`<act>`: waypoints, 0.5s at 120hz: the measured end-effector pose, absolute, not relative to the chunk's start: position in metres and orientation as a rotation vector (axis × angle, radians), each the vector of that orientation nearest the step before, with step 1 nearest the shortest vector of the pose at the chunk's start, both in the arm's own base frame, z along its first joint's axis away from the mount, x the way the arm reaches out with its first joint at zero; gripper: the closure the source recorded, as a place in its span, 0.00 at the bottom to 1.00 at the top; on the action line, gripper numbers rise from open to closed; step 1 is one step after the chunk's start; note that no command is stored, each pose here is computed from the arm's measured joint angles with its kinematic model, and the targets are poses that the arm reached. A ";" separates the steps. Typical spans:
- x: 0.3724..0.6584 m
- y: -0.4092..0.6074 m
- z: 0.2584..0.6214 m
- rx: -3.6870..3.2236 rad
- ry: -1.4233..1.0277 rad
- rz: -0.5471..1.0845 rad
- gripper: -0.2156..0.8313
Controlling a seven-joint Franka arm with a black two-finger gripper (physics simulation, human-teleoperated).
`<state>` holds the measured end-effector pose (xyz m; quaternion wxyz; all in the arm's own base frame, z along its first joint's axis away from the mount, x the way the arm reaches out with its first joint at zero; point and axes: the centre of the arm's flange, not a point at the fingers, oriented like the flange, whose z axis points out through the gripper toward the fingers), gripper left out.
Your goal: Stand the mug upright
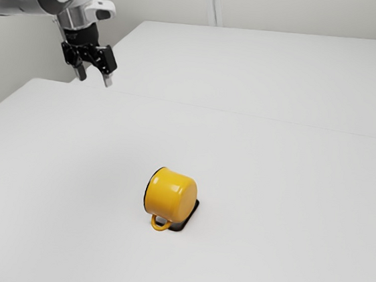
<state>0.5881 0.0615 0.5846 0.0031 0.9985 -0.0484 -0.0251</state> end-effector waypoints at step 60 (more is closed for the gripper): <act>0.530 0.075 0.527 2.753 -0.004 -0.101 0.22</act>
